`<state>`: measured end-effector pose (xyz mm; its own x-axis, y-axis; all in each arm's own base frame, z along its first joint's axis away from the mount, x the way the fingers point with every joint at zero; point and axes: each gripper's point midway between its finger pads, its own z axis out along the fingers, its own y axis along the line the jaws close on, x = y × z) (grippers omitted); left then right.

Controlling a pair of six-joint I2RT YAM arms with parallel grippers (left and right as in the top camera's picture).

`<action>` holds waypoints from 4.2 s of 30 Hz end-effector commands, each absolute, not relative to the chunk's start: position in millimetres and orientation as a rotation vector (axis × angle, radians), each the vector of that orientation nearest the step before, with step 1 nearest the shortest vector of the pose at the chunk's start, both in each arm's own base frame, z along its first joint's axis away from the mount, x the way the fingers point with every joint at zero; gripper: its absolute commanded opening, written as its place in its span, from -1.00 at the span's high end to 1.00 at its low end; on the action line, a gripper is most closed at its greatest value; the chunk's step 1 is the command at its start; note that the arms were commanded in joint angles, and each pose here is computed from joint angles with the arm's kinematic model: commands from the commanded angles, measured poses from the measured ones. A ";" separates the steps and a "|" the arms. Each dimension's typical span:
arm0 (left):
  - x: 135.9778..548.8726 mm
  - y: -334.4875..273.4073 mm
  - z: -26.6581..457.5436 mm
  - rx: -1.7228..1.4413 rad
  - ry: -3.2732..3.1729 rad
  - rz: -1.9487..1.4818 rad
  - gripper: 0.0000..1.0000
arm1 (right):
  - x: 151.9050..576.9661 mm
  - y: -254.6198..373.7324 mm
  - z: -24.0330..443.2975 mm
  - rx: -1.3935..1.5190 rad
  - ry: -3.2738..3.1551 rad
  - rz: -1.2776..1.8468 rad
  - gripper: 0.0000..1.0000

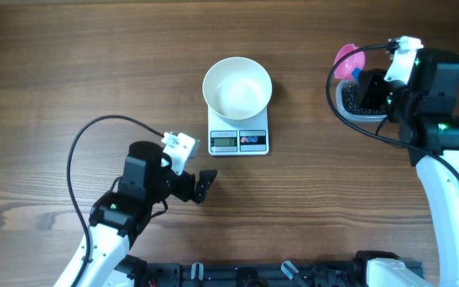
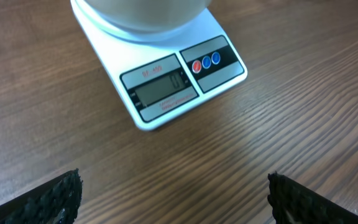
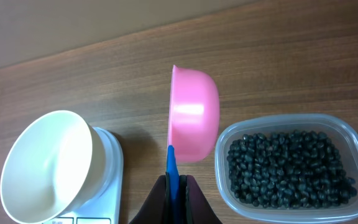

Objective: Scoop item into bowl and weigh 150g on scale
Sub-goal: 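Dip the pink scoop into the black beans with the right gripper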

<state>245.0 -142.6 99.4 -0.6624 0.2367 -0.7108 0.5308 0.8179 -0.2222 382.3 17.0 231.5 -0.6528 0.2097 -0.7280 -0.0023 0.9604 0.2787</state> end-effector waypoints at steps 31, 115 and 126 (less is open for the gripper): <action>262.6 -147.8 121.5 0.577 2.218 -0.527 -1.00 | 364.8 -14.8 237.3 0.098 2.325 0.186 0.91; 262.5 -147.8 121.4 0.577 2.218 -0.527 -1.00 | 348.7 -108.9 133.6 0.471 2.212 1.149 0.92; 262.5 -147.8 121.4 0.577 2.218 -0.527 -1.00 | 361.8 -56.7 187.1 0.335 1.963 1.527 0.91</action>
